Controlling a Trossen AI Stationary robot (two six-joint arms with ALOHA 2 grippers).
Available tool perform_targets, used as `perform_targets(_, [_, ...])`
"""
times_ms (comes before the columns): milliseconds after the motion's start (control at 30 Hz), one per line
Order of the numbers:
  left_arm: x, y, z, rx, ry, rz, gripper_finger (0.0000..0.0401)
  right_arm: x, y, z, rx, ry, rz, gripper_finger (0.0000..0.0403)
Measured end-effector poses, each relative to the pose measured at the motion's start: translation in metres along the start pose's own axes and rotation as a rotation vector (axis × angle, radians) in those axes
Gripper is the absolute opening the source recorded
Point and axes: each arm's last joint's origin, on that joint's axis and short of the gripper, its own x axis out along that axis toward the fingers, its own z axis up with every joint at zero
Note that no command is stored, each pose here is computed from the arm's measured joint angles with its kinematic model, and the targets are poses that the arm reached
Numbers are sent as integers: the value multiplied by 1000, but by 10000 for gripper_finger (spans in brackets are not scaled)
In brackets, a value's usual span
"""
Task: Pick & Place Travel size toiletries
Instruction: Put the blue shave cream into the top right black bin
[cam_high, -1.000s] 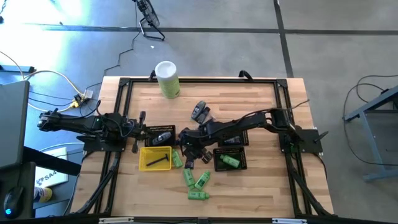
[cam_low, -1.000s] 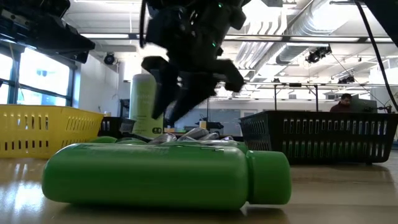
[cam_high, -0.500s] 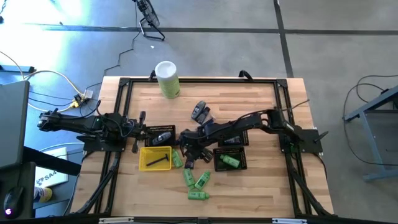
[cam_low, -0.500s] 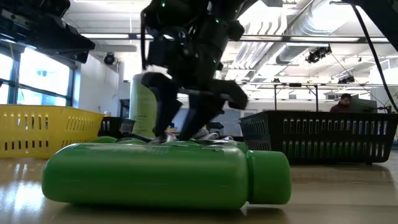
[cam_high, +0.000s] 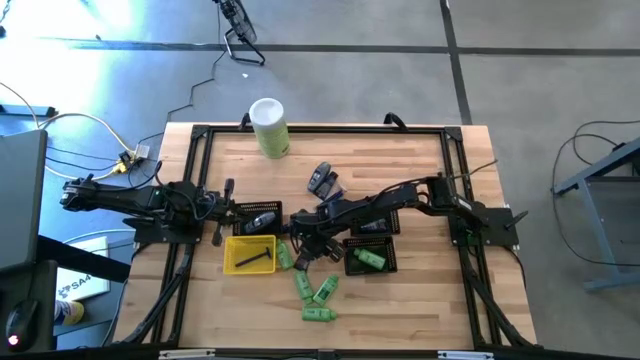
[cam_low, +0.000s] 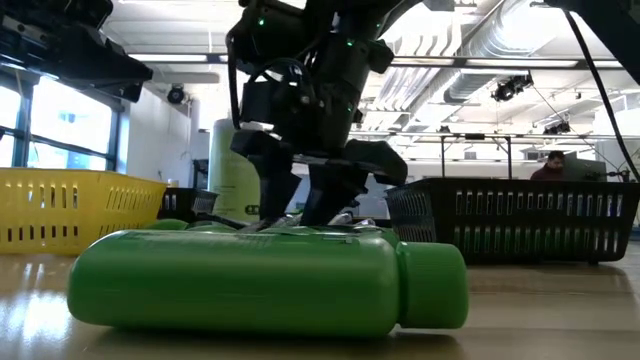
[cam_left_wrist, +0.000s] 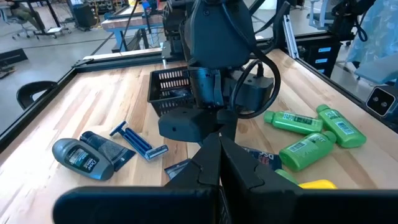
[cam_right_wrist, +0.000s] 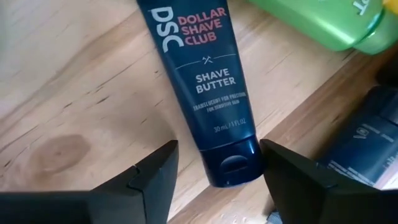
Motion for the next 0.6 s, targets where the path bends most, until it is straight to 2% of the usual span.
perform_targets(367, [0,0,0,0,4,-1,0,0,0,-1,0,36,-18,138])
perform_targets(600, [0,0,0,0,4,0,0,0,2,-3,0,74,-26,141])
